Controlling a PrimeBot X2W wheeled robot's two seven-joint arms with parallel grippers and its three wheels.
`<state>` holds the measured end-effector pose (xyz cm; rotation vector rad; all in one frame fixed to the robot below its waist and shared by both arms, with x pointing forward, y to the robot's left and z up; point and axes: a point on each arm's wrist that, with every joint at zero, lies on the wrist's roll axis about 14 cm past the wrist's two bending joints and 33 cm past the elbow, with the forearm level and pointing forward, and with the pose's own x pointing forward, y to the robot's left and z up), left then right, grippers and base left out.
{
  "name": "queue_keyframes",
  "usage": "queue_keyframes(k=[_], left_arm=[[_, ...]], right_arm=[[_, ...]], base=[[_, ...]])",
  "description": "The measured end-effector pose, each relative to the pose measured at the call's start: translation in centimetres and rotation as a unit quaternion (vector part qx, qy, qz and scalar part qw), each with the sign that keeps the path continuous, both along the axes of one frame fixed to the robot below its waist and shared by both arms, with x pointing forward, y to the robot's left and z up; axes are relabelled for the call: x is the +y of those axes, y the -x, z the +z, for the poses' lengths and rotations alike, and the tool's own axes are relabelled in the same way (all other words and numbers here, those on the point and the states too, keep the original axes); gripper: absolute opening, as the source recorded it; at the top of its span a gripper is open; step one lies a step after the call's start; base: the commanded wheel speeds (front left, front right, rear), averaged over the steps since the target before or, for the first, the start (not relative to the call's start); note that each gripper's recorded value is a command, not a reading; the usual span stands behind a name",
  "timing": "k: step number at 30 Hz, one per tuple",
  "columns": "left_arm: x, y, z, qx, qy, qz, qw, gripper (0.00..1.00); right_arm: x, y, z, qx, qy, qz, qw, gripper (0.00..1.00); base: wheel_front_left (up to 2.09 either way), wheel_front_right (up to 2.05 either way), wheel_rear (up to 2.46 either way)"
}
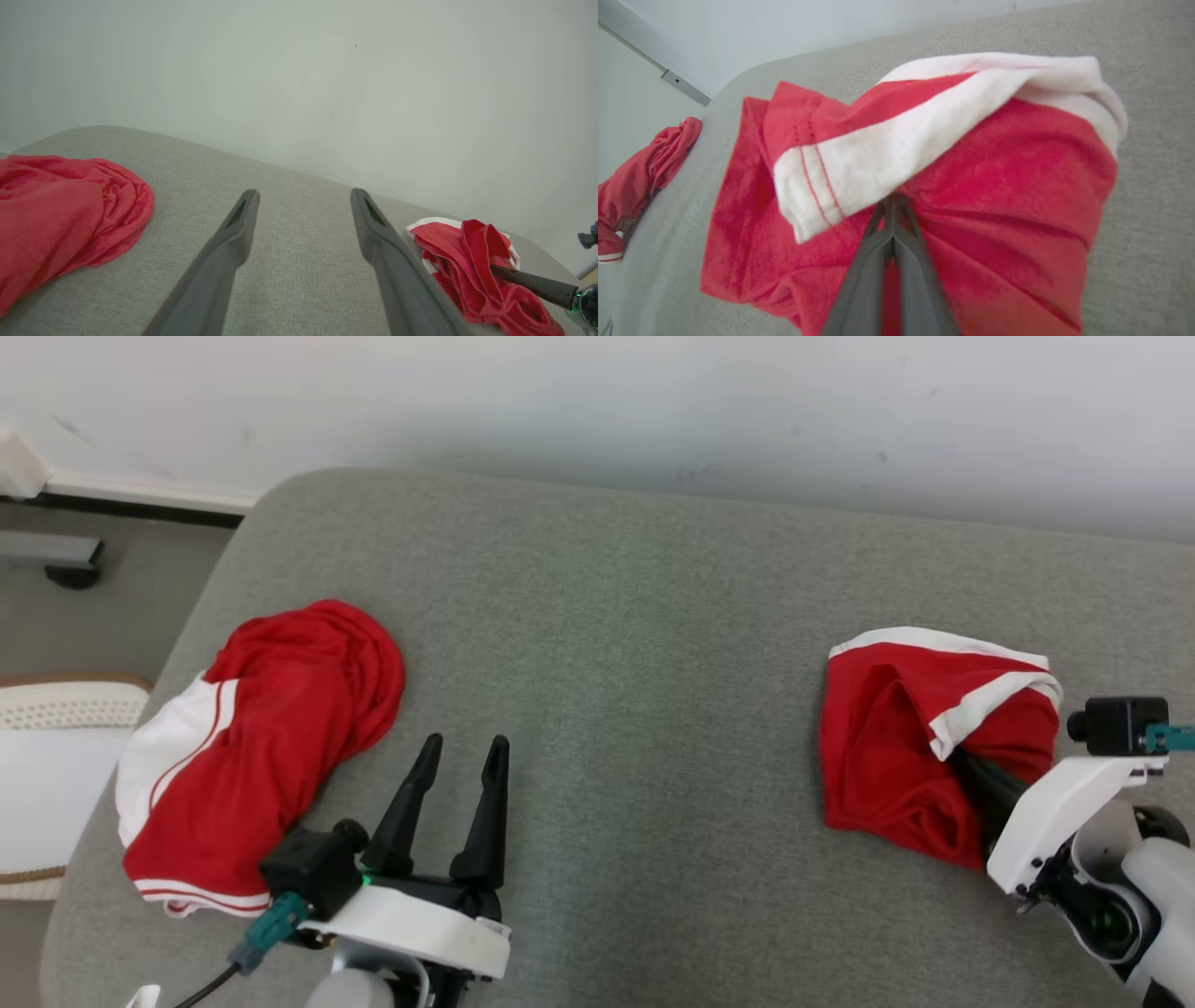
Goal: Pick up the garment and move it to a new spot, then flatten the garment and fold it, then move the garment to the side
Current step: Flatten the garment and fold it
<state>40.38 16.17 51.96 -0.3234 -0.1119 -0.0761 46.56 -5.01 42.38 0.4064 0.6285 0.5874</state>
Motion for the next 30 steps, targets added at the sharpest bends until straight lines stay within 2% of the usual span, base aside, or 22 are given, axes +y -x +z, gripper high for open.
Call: queue_keyframes(k=[19, 25, 30], left_arm=[[2.0, -0.8, -1.8, 0.030, 0.009, 0.033, 0.999, 1.00], [2.3, -0.7, -1.2, 0.021, 0.008, 0.036, 0.999, 1.00], [2.1, -0.5, -0.4, 0.009, 0.002, 0.033, 0.999, 1.00]], right_arm=[[3.4, -8.2, 0.5, -0.032, 0.028, 0.021, 0.999, 0.00], [4.8, -8.4, 2.5, -0.072, 0.015, 0.020, 0.997, 0.00], [3.9, -7.9, 4.5, -0.110, 0.016, 0.010, 0.994, 0.00]], base=[[0.00, 0.00, 0.00], [0.00, 0.00, 0.00], [0.00, 0.00, 0.00]])
